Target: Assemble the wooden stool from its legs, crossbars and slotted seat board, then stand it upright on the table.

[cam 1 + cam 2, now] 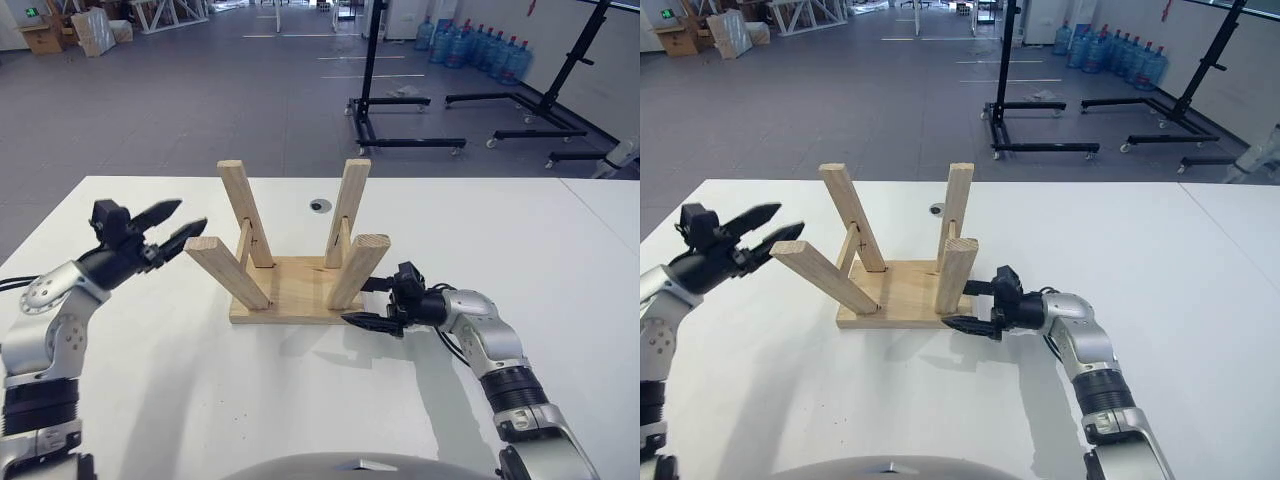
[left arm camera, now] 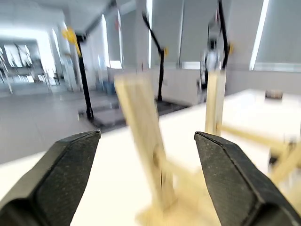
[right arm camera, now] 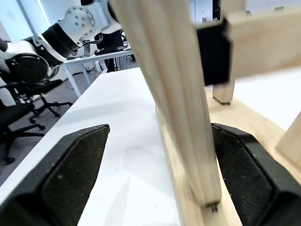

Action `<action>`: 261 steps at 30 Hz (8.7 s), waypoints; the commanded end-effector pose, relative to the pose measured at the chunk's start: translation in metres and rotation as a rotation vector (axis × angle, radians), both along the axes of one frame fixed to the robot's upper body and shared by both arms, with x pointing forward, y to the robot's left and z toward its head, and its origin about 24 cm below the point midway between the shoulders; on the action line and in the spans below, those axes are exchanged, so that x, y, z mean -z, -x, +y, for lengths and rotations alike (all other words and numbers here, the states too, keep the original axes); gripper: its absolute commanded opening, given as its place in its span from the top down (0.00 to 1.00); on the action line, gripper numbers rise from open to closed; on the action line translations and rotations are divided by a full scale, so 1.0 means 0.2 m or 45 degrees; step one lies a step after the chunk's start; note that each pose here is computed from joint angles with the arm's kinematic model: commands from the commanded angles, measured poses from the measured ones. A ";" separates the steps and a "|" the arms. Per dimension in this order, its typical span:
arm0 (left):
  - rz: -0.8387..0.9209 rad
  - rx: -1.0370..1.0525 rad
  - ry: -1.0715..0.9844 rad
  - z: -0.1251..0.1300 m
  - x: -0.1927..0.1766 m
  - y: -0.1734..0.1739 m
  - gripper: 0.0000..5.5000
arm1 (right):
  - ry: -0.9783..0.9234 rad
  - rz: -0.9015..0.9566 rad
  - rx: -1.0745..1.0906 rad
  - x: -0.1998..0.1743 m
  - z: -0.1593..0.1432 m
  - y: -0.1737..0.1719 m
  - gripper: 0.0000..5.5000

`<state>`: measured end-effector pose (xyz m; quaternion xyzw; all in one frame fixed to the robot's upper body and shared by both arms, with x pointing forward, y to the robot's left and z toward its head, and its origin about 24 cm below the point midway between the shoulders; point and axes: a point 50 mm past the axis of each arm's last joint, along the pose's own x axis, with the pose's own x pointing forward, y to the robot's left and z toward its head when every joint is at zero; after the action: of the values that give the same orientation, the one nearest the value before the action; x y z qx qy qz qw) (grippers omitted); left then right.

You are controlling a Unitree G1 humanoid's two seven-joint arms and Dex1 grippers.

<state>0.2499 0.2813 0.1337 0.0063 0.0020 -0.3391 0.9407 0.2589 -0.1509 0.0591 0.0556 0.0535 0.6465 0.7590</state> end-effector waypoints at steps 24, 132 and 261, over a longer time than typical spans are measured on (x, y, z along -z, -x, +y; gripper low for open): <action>0.248 0.643 -0.260 -0.34 0.32 0.03 0.54 | 0.133 -0.187 0.051 0.05 -0.03 -0.09 0.53; 0.314 0.948 0.038 -0.37 0.30 0.43 0.72 | 0.154 -0.077 -0.080 -0.17 -0.33 0.46 0.75; -0.807 -0.566 -0.003 -0.75 -0.10 -0.17 0.22 | -0.573 -1.013 1.371 -0.38 0.18 -0.14 0.46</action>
<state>0.2858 0.1356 0.1515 0.1065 -0.2739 -0.1312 0.9468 0.2909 -0.1156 0.1286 0.0101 -0.3813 0.1692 0.9088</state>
